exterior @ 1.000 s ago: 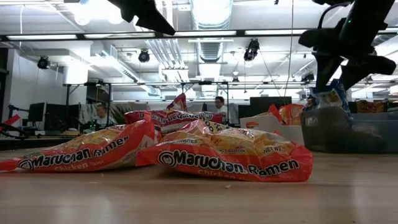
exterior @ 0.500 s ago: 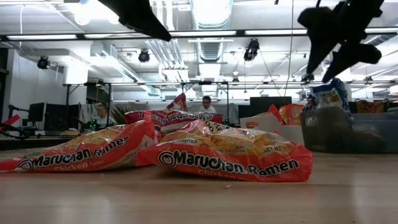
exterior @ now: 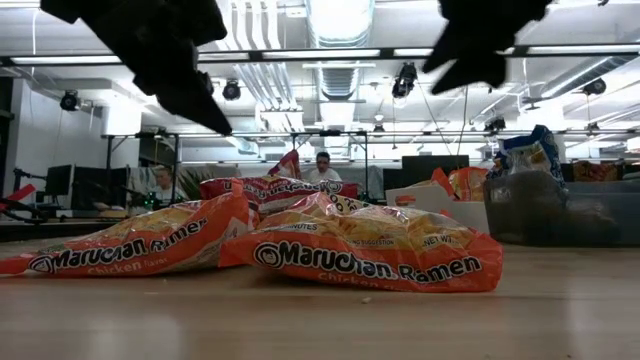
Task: Sort Maruchan noodles
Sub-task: Put the red noodle pack into the gray bin
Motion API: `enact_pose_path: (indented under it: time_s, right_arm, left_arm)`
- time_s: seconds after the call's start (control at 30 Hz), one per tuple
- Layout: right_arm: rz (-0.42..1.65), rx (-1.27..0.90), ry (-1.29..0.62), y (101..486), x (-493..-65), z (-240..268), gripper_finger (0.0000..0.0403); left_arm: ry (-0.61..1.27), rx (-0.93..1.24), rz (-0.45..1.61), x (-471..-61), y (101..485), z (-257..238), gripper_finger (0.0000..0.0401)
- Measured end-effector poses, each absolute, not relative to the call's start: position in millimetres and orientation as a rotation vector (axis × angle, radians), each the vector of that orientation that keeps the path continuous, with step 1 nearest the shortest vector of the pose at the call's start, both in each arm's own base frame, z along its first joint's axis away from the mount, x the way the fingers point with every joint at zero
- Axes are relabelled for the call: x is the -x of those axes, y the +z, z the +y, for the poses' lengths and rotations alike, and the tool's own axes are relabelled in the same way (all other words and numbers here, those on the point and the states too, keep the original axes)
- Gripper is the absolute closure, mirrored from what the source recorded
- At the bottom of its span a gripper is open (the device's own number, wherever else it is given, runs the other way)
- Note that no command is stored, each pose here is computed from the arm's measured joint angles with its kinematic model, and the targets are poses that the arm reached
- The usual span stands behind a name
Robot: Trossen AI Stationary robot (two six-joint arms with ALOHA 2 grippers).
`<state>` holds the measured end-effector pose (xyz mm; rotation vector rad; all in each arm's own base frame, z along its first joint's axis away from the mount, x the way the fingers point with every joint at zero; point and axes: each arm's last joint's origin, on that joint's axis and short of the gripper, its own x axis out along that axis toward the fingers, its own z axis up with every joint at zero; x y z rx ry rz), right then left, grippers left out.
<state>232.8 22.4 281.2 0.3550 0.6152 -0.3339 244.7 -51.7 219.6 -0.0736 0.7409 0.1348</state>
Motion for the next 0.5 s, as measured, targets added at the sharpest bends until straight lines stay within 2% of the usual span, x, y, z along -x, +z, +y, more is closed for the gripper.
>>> enact_pose_path:
  time_s: [0.23,0.5]
  right_arm:
    - [0.549,-0.153,-0.134,263,-282,32,0.0177]
    - [0.630,-0.020,-0.034,234,-332,41,0.0177]
  left_arm:
    - [0.143,0.121,0.747,-241,212,-55,0.0265]
    - [0.128,0.154,0.736,-237,204,-62,0.0265]
